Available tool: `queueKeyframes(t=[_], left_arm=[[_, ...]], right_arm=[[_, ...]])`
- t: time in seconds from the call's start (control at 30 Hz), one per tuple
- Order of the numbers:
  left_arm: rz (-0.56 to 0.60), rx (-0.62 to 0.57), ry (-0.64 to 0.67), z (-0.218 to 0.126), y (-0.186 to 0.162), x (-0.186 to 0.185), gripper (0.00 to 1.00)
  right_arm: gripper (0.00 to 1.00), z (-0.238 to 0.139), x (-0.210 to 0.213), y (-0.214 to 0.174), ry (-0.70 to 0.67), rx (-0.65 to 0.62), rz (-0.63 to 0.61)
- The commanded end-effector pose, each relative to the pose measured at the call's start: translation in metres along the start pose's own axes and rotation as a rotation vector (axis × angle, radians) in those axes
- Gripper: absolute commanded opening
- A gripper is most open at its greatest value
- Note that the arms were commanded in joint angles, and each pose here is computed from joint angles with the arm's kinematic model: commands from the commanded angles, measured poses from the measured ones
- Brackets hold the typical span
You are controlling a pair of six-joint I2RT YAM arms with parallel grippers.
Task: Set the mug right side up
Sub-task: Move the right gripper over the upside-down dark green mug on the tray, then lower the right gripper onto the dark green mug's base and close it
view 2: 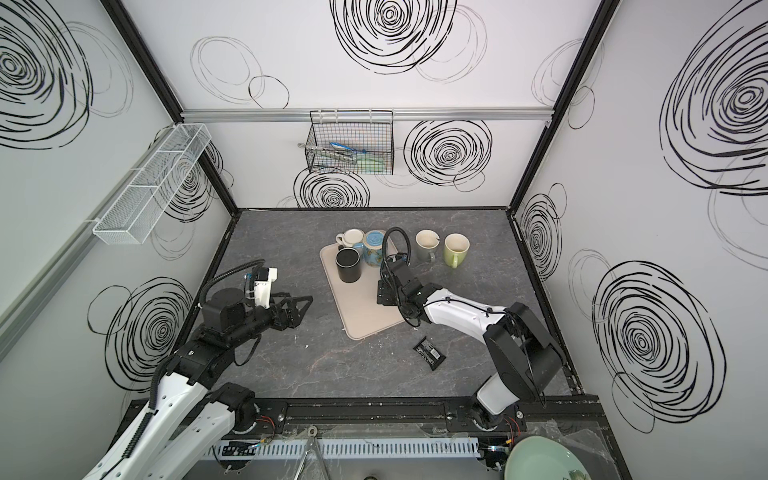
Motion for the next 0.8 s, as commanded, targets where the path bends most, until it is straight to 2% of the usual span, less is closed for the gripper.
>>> queueKeyframes(t=[0.0, 0.17, 0.37, 0.5, 0.77], left_arm=[[0.013, -0.013, -0.029, 0.002, 0.001, -0.003, 0.96], [0.010, -0.009, -0.030, 0.003, 0.000, -0.002, 0.96], [0.008, -0.007, -0.028, 0.003, 0.000, -0.002, 0.96], [0.005, -0.006, -0.025, 0.004, 0.000, -0.001, 0.96], [0.001, 0.000, -0.028, 0.005, -0.001, 0.000, 0.96]], right_arm=[[0.77, 0.003, 0.011, 0.008, -0.014, -0.052, 0.006], [0.77, 0.014, 0.015, 0.008, -0.031, -0.048, -0.009], [0.76, 0.025, 0.011, 0.011, -0.156, -0.067, -0.058], [0.74, 0.030, 0.012, 0.010, -0.186, -0.045, -0.104], [0.73, 0.026, -0.001, 0.011, -0.313, -0.052, -0.143]])
Point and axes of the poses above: each gripper's point midway between its finger pads, its own z axis out along the fingers, its own x axis along the line the jaws close on, y = z × x, the point moved 9 cm from there along -z, back along the fingers, and after that the axes turned 14 degrees about z, right-handed, at the moved point
